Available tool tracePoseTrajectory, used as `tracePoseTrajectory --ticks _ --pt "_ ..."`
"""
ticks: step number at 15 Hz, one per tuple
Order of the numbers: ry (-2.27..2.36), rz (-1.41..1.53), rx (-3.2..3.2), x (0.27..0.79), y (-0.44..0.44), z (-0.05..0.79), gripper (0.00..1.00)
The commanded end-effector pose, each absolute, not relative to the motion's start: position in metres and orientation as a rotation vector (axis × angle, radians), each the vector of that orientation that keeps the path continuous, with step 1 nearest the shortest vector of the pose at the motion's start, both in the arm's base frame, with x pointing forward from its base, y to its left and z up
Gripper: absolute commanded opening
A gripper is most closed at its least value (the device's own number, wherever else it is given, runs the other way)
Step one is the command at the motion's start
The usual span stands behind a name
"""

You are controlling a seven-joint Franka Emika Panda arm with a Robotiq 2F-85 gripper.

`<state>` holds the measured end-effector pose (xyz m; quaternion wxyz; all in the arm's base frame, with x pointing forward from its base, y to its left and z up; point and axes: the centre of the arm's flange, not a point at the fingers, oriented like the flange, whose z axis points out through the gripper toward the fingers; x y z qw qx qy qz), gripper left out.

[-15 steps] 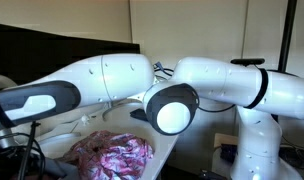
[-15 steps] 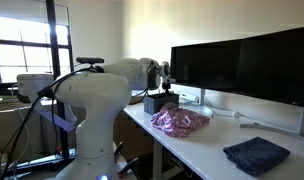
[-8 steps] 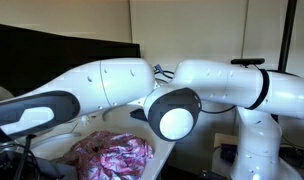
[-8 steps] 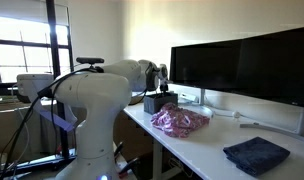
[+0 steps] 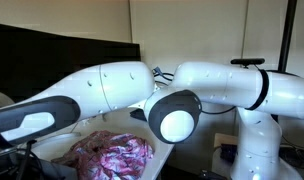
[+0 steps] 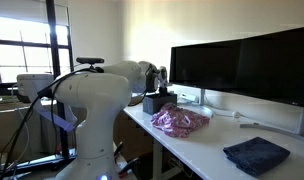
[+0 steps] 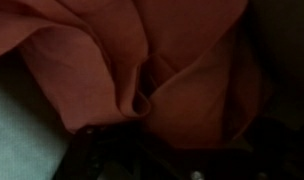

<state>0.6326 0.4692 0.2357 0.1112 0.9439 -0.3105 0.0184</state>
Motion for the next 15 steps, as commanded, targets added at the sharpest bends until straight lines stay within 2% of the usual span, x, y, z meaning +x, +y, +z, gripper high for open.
tracePoseTrajectory --ticks 1,9,10,12,13,15 --pt "-0.863 -0.002 2.792 0.597 0.443 0.235 0.63" --pt "-0.859 0.025 2.823 0.600 0.449 0.261 0.12" --pt "-0.858 0.029 2.826 0.600 0.450 0.264 0.10" --pt "-0.845 0.034 2.837 0.599 0.452 0.273 0.12" --pt "-0.837 0.038 2.840 0.598 0.454 0.276 0.09" --pt "-0.831 0.047 2.848 0.597 0.456 0.286 0.12"
